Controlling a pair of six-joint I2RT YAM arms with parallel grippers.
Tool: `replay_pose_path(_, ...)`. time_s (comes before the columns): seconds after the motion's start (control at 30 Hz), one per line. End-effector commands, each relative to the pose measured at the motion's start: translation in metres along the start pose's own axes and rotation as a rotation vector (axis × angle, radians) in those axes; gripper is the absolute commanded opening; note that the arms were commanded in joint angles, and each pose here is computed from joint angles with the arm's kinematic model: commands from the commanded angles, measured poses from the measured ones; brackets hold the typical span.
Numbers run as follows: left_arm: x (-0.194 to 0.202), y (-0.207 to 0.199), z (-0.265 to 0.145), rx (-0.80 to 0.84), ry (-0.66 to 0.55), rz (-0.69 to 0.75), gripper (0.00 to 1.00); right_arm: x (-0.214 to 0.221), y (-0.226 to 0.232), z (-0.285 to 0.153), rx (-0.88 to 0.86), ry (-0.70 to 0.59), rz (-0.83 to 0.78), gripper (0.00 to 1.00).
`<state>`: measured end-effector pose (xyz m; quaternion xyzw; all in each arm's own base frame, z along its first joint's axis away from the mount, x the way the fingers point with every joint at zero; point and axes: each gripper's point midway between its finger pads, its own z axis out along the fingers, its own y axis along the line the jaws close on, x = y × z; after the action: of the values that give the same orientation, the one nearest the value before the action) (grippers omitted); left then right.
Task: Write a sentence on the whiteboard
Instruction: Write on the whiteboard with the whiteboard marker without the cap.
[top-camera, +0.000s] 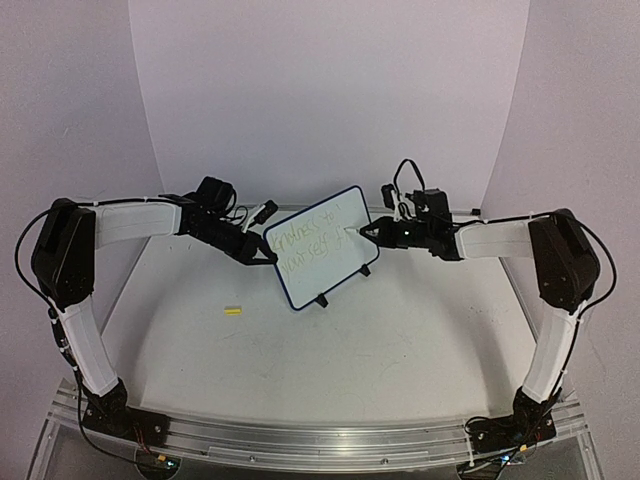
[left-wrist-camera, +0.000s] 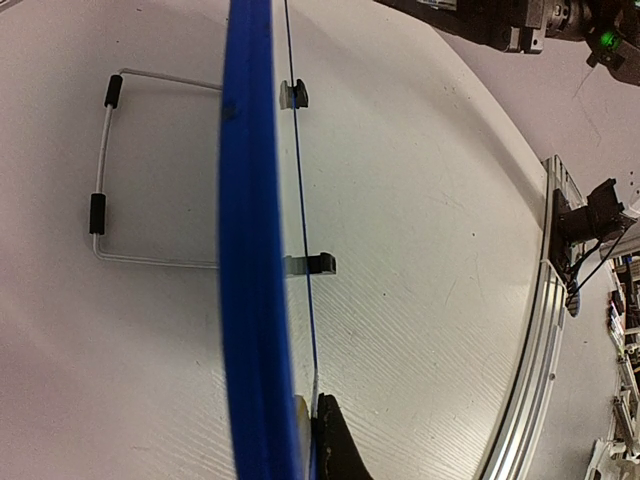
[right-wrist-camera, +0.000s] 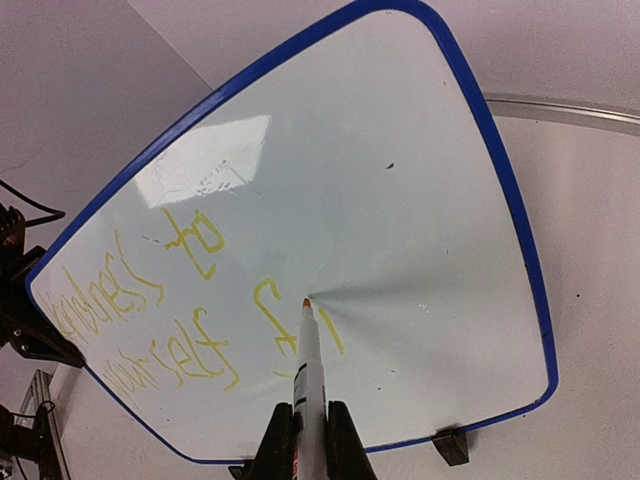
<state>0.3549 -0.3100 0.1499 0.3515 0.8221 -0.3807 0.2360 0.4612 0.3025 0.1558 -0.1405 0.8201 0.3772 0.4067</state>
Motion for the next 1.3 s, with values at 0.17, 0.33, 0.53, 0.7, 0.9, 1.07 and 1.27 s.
replay_pose_path(0.17, -0.009, 0.001, 0.0, -0.019, -0.007, 0.027, 0.0, -0.016, 0.004, 0.008, -0.015, -0.034, -0.02, 0.0)
replay_pose_path(0.33, -0.009, 0.001, 0.0, -0.018, -0.007, 0.026, 0.0, -0.018, 0.005, 0.005, -0.008, -0.043, -0.025, 0.0)
replay_pose_path(0.53, -0.009, 0.001, 0.0, -0.018, -0.007, 0.024, 0.0, -0.023, 0.01, -0.009, 0.006, -0.067, -0.037, 0.0)
replay_pose_path(0.7, -0.009, 0.001, 0.0, -0.019, -0.008, 0.025, 0.0, -0.026, 0.013, -0.024, 0.03, -0.092, -0.04, 0.0)
replay_pose_path(0.9, -0.009, 0.001, 0.0, -0.017, -0.007, 0.025, 0.0, -0.021, 0.009, -0.023, 0.039, -0.086, -0.034, 0.0)
replay_pose_path(1.07, -0.009, 0.001, 0.0, -0.018, -0.008, 0.026, 0.0, -0.018, 0.006, -0.015, 0.031, -0.069, -0.028, 0.0)
replay_pose_path(1.27, -0.009, 0.001, 0.0, -0.018, -0.008, 0.026, 0.0, -0.015, 0.005, -0.006, 0.015, -0.052, -0.026, 0.0)
